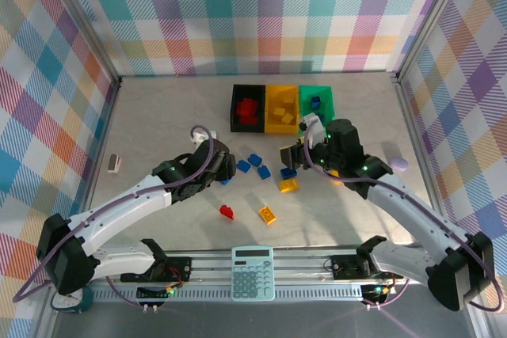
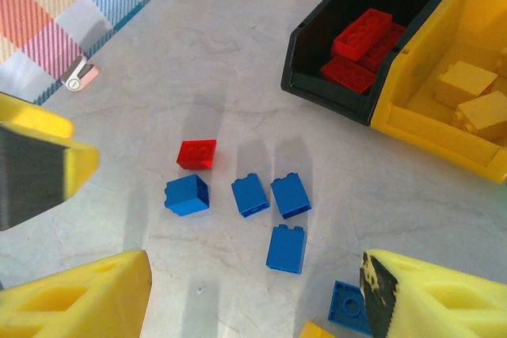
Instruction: Sort the legos into containers by color
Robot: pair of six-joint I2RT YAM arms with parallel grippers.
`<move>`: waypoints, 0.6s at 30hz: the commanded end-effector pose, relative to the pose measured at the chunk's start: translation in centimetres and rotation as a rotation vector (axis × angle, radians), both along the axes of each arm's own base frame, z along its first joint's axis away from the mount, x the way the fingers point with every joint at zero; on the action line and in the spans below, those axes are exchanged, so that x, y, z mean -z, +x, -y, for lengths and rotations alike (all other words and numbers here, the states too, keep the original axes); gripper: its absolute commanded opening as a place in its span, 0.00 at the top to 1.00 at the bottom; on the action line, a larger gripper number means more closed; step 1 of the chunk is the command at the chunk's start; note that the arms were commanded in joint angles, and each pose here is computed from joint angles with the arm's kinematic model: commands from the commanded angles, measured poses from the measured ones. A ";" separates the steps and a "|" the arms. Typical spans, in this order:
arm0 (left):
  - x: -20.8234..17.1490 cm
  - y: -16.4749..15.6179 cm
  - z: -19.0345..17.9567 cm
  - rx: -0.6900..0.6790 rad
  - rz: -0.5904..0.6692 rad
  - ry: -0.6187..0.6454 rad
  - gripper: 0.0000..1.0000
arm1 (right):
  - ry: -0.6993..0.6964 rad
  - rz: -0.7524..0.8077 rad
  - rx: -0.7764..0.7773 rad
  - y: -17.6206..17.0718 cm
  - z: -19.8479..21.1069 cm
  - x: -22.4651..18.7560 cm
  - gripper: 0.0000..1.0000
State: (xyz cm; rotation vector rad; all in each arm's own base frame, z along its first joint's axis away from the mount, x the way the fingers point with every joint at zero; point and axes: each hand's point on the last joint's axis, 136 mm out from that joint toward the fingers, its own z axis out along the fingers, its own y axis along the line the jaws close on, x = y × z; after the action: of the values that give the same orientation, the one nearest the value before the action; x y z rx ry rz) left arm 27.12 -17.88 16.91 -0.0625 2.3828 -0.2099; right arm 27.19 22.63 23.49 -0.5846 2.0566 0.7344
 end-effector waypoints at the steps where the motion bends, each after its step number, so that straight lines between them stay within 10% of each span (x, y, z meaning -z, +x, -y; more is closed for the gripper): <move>1: 2.4 -0.7 0.1 -0.031 -0.062 -0.002 0.25 | -0.007 0.014 -0.027 -1.7 0.6 0.0 0.30; 18: 7.7 1.0 -0.4 -0.152 -0.193 0.116 0.17 | 0.038 -0.057 -0.019 -6.4 3.0 2.3 0.31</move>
State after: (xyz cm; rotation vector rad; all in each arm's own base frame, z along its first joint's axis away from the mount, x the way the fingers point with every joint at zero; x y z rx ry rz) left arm 27.38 -17.79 8.82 -0.1516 2.5786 -0.0131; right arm 21.71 19.13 21.11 -0.5434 2.0930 0.7486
